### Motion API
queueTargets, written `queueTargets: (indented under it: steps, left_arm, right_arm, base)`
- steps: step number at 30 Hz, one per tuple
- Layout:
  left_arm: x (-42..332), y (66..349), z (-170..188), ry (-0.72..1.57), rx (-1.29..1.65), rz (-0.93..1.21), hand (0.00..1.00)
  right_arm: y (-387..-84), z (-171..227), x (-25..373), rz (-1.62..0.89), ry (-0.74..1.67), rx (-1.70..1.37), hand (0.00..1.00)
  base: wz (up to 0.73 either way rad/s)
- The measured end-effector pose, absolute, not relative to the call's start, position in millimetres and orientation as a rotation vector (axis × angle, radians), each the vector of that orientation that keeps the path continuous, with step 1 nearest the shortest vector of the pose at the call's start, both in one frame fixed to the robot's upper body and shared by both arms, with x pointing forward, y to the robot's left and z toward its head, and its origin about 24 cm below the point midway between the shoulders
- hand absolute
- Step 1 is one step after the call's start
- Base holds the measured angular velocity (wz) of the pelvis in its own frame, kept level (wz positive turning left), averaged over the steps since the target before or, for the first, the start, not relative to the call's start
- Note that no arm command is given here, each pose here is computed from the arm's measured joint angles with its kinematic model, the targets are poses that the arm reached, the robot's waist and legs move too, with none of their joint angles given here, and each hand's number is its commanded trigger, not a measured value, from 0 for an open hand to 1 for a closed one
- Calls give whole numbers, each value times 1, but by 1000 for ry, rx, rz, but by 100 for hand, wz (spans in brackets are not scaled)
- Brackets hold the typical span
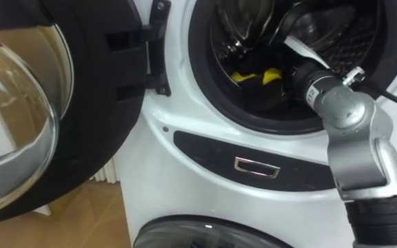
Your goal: Pick clothes from washing machine
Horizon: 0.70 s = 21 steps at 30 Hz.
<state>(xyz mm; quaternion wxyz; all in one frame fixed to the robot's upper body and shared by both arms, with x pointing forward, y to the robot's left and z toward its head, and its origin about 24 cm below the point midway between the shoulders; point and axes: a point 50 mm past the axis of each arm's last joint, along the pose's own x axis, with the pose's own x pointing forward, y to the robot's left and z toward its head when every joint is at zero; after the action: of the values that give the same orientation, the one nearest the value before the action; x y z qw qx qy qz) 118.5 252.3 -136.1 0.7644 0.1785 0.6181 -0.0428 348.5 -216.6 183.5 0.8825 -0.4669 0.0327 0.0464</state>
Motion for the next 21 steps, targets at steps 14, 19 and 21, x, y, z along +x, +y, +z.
queueTargets:
  steps: [14,19,21]
  left_arm:
    - [126,243,-137,1273,322,-89,0]
    - [121,245,-140,1280,342,-61,0]
    - [121,245,-140,1278,350,-58,0]
  right_arm:
    - [-193,200,338,107,-41,-1052,100]
    - [-183,209,329,92,-108,-1057,100]
    - [-181,213,325,81,-133,-1059,100]
  base:
    - [-5]
    - [-13]
    - [-2]
